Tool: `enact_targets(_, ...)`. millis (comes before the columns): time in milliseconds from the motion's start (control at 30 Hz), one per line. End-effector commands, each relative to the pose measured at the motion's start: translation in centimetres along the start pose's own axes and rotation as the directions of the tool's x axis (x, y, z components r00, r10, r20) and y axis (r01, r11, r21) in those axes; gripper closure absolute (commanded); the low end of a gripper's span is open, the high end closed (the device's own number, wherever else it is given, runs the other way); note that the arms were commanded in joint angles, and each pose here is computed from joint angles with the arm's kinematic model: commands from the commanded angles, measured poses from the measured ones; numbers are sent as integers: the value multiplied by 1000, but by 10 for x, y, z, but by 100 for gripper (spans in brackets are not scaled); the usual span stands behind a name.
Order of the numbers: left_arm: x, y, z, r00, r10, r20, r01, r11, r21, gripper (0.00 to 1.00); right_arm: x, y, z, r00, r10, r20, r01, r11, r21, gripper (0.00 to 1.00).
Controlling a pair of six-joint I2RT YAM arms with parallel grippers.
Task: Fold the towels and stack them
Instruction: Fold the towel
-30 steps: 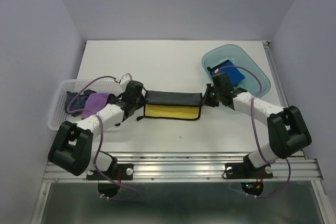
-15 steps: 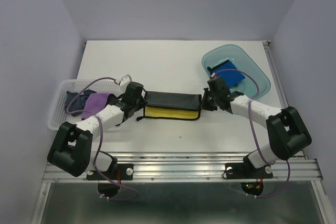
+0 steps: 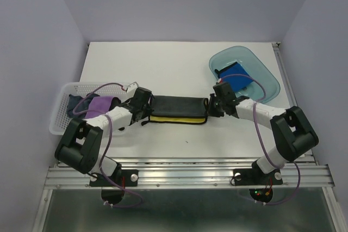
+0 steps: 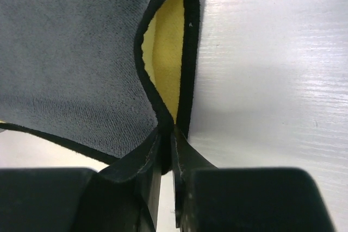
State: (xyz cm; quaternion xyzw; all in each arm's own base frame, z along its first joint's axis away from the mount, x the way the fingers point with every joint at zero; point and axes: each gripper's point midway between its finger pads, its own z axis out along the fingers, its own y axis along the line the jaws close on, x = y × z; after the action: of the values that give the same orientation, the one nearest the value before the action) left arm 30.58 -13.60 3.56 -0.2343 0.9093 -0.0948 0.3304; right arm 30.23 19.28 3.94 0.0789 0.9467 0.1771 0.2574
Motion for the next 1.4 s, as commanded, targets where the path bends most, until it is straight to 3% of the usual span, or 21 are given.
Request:
enact_targets(0,-7,5,-3,1000,10,18,-10,999,-38,100,5,-8,6,1000,-1,0,1,1000,27,82)
enact_targets(67,-8,2,-5,1000,19,14,-18,999,-26,95,6,-8,5,1000,1,-3,0,1000,29,75)
enact_targets(100,-7,1,-7,1000,19,11,-19,1000,-19,90,7,-8,4,1000,-2,-3,2,1000,29,73)
enact_targets(133,-7,-3,-10,1000,18,11,-18,1000,-2,77,6,-8,4,1000,-3,-2,3,1000,31,71)
enact_targets(267,-10,-7,-20,1000,13,21,-13,1000,25,62,4,1,-5,1000,-10,-6,10,1000,-13,58)
enact_targets(400,-15,-15,-31,999,7,41,-10,998,66,44,-4,3,-13,1000,-17,21,17,1000,-12,54)
enact_targets(600,-25,-27,-32,997,36,67,-41,996,84,41,-15,4,-10,999,-23,48,22,1000,14,49)
enact_targets(1067,-29,-44,-18,995,80,55,-86,991,102,37,-18,4,21,999,-52,10,52,998,44,51)
enact_targets(1233,-28,-45,-17,995,83,54,-89,990,105,23,-10,-3,30,999,-53,-15,54,996,70,65)
enact_targets(1367,-28,-45,-17,995,84,56,-90,990,106,20,-8,-12,32,998,-60,-11,60,991,123,71)
